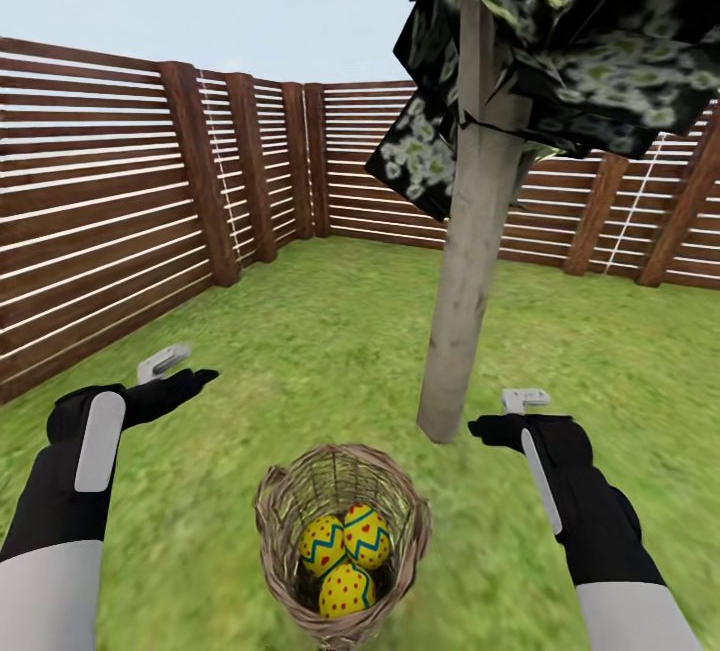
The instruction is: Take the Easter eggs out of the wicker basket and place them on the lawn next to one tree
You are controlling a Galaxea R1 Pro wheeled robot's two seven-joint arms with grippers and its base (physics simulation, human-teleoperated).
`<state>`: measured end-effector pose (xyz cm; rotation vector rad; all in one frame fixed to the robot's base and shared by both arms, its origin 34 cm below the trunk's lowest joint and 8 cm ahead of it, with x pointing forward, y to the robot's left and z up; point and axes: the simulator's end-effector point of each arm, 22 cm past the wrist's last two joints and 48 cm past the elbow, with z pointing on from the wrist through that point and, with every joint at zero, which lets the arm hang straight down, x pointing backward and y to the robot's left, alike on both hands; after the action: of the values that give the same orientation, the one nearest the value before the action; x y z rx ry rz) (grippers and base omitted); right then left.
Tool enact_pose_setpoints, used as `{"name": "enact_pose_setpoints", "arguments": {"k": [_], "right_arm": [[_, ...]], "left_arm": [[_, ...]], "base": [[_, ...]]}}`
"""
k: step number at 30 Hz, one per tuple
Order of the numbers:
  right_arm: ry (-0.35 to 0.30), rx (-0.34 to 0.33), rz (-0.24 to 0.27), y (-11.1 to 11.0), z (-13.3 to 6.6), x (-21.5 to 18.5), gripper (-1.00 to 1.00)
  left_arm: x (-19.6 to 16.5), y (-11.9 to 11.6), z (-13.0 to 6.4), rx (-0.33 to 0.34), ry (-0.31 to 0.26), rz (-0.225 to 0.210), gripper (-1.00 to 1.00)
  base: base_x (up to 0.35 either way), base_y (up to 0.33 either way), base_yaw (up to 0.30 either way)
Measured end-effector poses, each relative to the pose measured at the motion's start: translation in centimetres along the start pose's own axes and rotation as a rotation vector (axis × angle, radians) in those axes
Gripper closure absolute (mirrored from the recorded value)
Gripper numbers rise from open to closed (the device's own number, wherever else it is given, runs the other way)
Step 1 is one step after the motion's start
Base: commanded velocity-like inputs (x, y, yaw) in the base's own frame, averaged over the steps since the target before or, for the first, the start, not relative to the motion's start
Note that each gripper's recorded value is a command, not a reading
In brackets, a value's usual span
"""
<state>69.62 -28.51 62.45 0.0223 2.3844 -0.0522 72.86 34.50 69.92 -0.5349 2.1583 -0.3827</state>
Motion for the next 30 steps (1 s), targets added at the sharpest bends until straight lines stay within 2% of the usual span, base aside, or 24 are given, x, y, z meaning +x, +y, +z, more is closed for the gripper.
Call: {"name": "enact_pose_setpoints", "arguments": {"k": [4, 9, 10, 12, 13, 16, 18, 21, 22, 26, 30], "right_arm": [[0.0, -0.022, -0.035, 1.5, 0.0, 0.0, -1.0], [-0.007, -0.052, -0.092, 4.0, -0.2, -0.2, -1.0], [-0.006, -0.062, -0.116, 4.9, -0.3, -0.1, -1.0], [-0.003, -0.108, -0.206, 8.5, -0.5, 0.5, -1.0], [-0.004, -0.116, -0.232, 9.3, -0.6, 0.7, -1.0], [-0.005, -0.137, -0.276, 11.1, -0.8, 1.0, -1.0], [-0.004, -0.179, -0.301, 13.9, -1.3, 1.5, -1.0], [0.0, -0.214, -0.325, 16.2, -1.7, 2.3, -1.0], [0.004, -0.231, -0.348, 17.4, -1.8, 2.8, -1.0], [0.05, -0.263, -0.421, 20.0, -1.5, 5.5, -1.0], [0.131, -0.305, -0.448, 23.3, -0.9, 9.0, -1.0]], "left_arm": [[0.0, 0.0, 0.0, 0.001, 0.001, -0.002, -1.0], [0.1, 0.0, 0.1, 0.002, 0.003, -0.003, -1.0], [0.1, 0.0, 0.1, 0.002, 0.003, -0.003, -1.0], [0.2, -0.1, 0.1, 0.003, 0.005, -0.003, -1.0], [0.2, -0.1, 0.2, 0.003, 0.005, -0.003, -1.0], [0.2, -0.1, 0.2, 0.003, 0.005, -0.004, -1.0], [0.3, -0.1, 0.2, 0.003, 0.005, -0.004, -1.0], [0.3, -0.1, 0.2, 0.003, 0.006, -0.003, -1.0], [0.3, -0.1, 0.2, 0.003, 0.006, -0.003, -1.0], [0.3, -0.2, 0.2, 0.005, 0.007, -0.003, -1.0], [0.4, -0.3, 0.2, 0.006, 0.008, -0.002, -1.0]], "base": [[0.0, -0.294, 0.285], [0.0, -0.064, 0.288], [0.0, -0.011, 0.289], [0.0, -0.004, 0.281], [0.0, -0.002, 0.2], [0.0, -0.001, 0.084], [0.0, 0.0, 0.022], [0.0, 0.0, 0.007], [0.0, 0.0, 0.002], [0.0, 0.0, 0.0], [0.0, 0.0, 0.0]]}}
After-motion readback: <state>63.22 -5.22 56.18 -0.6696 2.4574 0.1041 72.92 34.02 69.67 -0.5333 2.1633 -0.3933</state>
